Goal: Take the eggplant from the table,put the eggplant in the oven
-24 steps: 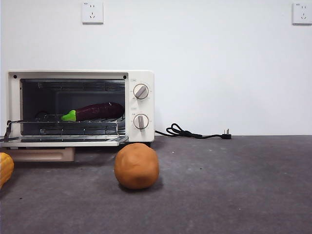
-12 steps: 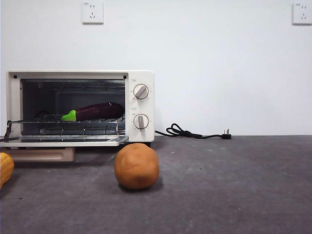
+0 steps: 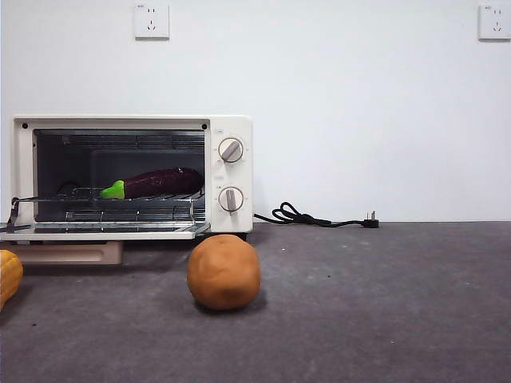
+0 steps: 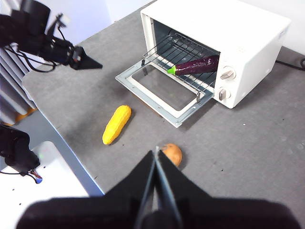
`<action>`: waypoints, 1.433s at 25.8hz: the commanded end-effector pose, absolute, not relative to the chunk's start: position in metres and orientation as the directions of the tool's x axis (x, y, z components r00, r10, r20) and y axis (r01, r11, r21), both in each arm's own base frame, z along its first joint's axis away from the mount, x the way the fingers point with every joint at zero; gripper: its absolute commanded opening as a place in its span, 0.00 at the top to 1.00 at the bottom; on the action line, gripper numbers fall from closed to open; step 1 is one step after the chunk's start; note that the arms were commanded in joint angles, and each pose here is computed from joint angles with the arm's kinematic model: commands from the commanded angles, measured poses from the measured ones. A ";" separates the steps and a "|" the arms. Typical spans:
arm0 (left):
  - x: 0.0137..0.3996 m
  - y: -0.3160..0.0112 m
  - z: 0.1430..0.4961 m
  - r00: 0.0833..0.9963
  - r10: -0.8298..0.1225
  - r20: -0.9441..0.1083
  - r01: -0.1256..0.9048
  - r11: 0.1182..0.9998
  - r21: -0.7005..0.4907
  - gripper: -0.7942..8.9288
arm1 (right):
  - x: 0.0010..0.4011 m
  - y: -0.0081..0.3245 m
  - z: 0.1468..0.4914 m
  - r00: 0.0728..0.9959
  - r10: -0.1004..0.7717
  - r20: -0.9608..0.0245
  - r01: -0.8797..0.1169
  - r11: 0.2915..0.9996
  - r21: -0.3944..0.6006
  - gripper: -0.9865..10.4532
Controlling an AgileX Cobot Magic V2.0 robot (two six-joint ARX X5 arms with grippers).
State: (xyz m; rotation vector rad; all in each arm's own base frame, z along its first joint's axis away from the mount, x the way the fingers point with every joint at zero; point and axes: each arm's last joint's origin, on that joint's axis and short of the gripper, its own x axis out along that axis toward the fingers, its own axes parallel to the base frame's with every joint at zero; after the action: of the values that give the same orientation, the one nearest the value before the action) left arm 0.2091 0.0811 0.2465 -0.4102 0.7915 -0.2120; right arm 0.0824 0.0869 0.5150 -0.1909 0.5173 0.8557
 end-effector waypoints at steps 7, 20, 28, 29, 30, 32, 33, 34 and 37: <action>0.220 0.100 0.201 0.658 -0.322 -0.681 -0.051 0.883 -0.467 0.92 | 0.077 0.081 0.515 0.541 0.670 -0.508 -0.764 0.644 0.036 0.92; 0.248 0.129 0.146 0.665 -0.393 -0.635 -0.081 0.807 -0.585 0.92 | 0.077 0.081 0.515 0.544 0.667 -0.509 -0.762 0.646 0.032 0.92; 0.258 0.135 0.132 0.689 -0.391 -0.610 -0.071 0.801 -0.594 0.92 | 0.078 0.080 0.515 0.573 0.641 -0.510 -0.740 0.673 0.015 0.92; 0.259 0.135 0.128 0.685 -0.394 -0.612 -0.075 0.798 -0.598 0.92 | 0.078 0.080 0.515 0.573 0.641 -0.510 -0.740 0.673 0.016 0.92; 0.259 0.136 0.125 0.682 -0.397 -0.614 -0.081 0.794 -0.603 0.92 | 0.078 0.080 0.515 0.573 0.641 -0.510 -0.739 0.673 0.016 0.92; 0.261 0.136 0.117 0.678 -0.419 -0.603 -0.077 0.776 -0.626 0.92 | 0.078 0.080 0.515 0.572 0.642 -0.510 -0.739 0.674 0.018 0.92; 0.262 0.136 0.115 0.678 -0.433 -0.594 -0.070 0.766 -0.639 0.92 | 0.078 0.080 0.515 0.573 0.641 -0.510 -0.739 0.674 0.018 0.92; 0.263 0.136 0.113 0.679 -0.443 -0.586 -0.066 0.757 -0.650 0.92 | 0.078 0.080 0.515 0.574 0.640 -0.510 -0.737 0.675 0.017 0.92; 0.265 0.137 0.109 0.684 -0.459 -0.567 -0.054 0.743 -0.667 0.92 | 0.078 0.080 0.515 0.586 0.628 -0.511 -0.728 0.686 0.008 0.92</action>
State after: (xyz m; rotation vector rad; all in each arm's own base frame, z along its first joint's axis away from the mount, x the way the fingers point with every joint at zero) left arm 0.2666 0.1375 0.1161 -0.6769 0.7820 -0.2455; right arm 0.0790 0.0810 0.5164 -0.1995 0.4952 0.7995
